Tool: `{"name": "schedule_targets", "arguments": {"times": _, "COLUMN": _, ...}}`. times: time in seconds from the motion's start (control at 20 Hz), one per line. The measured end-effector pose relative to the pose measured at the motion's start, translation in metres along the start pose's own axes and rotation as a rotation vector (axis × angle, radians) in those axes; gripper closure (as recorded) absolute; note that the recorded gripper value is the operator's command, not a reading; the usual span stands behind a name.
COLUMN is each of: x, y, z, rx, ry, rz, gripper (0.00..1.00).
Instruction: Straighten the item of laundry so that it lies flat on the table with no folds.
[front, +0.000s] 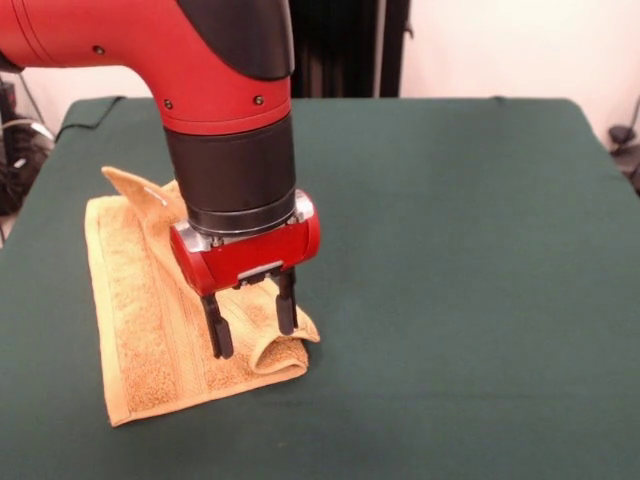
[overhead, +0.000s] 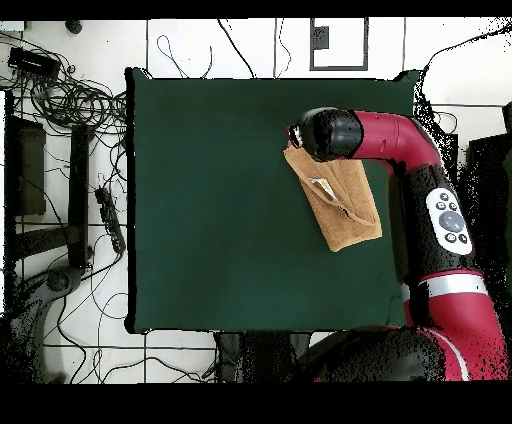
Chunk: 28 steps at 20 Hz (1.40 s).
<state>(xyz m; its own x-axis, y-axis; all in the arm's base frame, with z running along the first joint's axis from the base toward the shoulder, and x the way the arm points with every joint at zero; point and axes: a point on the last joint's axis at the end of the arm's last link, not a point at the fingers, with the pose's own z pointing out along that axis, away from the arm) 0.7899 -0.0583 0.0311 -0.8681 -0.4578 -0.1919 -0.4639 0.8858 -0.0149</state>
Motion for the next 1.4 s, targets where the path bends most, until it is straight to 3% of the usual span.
{"name": "schedule_targets", "arguments": {"times": 1.4, "x": 0.021, "y": -0.030, "z": -0.002, "rx": 0.004, "ry": 0.007, "rz": 0.046, "gripper": 0.00}}
